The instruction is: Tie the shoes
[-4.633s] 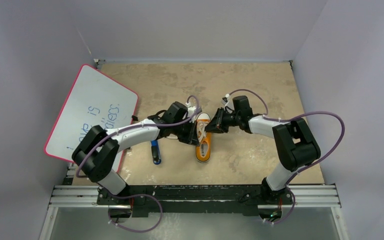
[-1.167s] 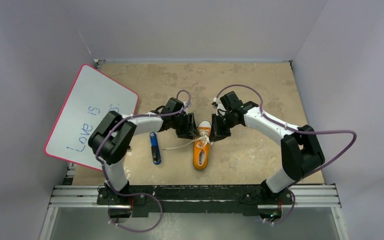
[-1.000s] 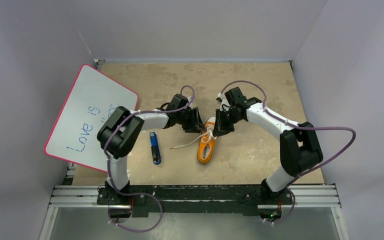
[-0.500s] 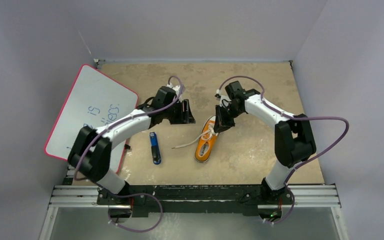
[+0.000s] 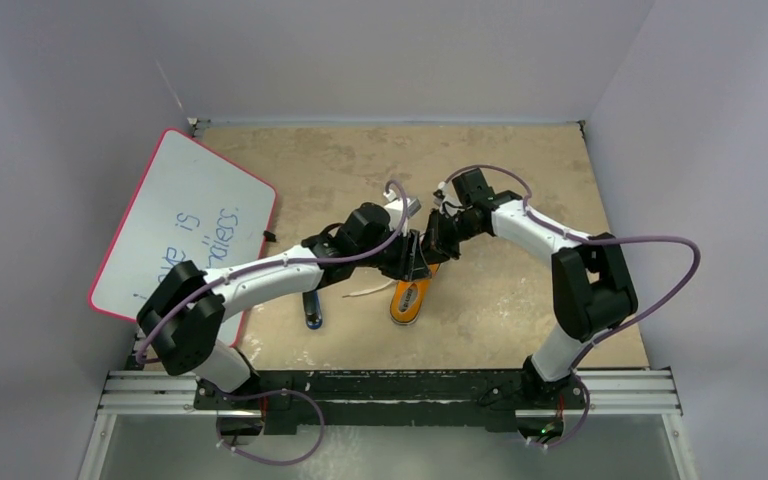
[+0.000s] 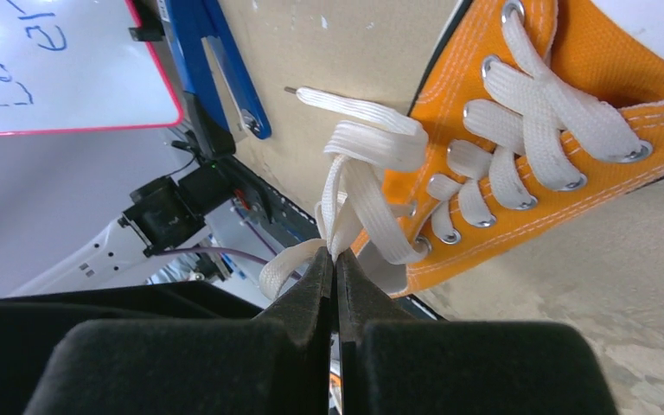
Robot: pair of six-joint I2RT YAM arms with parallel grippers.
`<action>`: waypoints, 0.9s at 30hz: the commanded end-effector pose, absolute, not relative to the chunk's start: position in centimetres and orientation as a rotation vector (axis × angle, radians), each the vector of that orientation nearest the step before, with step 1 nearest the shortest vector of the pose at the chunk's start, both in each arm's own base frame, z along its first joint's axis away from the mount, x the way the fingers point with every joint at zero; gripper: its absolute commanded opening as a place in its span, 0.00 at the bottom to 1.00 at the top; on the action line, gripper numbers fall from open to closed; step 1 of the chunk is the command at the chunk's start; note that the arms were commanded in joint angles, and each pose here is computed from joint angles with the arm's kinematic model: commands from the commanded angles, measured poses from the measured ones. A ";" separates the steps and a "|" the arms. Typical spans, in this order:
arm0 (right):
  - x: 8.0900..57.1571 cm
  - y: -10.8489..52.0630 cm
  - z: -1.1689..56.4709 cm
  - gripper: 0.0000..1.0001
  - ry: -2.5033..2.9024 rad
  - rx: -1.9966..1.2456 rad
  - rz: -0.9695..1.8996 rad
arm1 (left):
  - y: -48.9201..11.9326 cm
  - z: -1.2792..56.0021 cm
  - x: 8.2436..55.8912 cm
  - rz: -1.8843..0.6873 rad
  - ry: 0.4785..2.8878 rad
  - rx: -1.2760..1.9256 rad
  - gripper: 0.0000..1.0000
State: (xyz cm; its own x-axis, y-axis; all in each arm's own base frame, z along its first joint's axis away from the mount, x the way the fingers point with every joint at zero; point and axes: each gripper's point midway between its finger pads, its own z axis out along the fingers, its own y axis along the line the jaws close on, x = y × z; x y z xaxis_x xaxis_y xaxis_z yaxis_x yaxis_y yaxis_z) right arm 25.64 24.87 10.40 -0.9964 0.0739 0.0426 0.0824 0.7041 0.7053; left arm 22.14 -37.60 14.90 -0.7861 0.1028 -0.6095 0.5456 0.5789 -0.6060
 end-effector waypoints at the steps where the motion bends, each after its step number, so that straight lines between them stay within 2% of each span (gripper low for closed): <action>1: 26.3 25.7 12.8 0.00 -2.890 -0.152 -1.307 | -38.3 17.2 23.5 -1.147 2.181 0.464 0.39; 6: 26.4 25.7 12.6 0.00 -2.895 -0.158 -1.309 | -36.8 15.7 23.0 -1.093 2.232 0.400 0.50; 13: 26.4 25.7 12.8 0.00 -2.902 -0.157 -1.321 | -35.7 14.6 23.2 -1.014 2.278 0.362 0.50; 24: 26.7 25.8 13.0 0.00 -2.904 -0.168 -1.342 | -37.5 14.9 24.1 -1.042 2.250 0.431 0.25; 27: 26.5 25.8 12.9 0.00 -2.905 -0.170 -1.341 | -37.4 14.9 24.0 -1.033 2.244 0.452 0.13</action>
State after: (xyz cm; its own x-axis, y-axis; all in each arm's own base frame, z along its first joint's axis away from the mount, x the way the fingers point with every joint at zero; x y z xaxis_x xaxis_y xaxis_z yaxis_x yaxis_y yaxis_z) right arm 26.71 25.52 11.33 -0.9919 0.1258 0.0190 0.0993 0.6721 0.7337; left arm 23.27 -36.19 12.32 -0.7981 0.0557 -0.5999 0.4713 0.6779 -0.5642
